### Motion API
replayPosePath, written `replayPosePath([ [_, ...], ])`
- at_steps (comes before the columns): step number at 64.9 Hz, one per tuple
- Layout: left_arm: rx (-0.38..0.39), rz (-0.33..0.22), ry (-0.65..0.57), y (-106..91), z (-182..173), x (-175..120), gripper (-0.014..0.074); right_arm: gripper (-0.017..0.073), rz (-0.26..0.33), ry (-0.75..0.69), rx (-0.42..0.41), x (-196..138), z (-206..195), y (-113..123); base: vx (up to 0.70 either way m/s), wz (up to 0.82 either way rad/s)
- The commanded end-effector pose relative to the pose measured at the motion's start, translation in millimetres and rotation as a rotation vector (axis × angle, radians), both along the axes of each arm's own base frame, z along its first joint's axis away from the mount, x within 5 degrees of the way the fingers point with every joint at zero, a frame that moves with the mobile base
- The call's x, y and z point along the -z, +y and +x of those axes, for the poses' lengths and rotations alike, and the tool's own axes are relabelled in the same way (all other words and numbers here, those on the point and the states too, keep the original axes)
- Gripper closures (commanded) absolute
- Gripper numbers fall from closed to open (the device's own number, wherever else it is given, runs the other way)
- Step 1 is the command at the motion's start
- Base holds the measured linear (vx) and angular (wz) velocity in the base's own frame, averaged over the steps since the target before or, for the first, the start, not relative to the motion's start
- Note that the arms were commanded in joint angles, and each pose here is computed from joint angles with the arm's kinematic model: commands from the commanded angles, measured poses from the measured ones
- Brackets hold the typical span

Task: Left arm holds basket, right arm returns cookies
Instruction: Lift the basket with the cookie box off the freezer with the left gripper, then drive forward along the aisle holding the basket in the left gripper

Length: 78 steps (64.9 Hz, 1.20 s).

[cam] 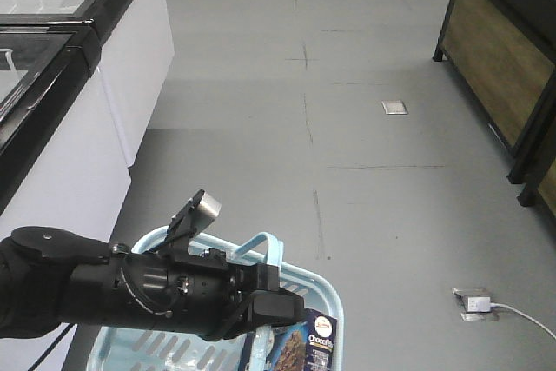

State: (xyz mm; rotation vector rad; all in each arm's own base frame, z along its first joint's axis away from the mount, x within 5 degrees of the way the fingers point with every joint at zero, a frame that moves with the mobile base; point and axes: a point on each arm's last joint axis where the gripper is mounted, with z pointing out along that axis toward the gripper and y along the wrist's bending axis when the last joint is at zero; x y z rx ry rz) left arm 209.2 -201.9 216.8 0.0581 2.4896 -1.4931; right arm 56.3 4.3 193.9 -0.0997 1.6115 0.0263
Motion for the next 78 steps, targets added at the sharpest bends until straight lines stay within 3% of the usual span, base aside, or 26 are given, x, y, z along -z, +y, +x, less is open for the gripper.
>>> replayPosePath([
  [1, -0.015, -0.123, -0.013, -3.8, 0.9, -24.2, 0.0601, 0.0567, 0.003, -0.079, 0.000, -6.3, -0.5, 0.1, 0.00, 0.00],
  [78, -0.014, -0.123, -0.014, -3.8, 0.8, -24.1, 0.0601, 0.0567, 0.003, -0.079, 0.000, -6.3, -0.5, 0.1, 0.00, -0.02],
])
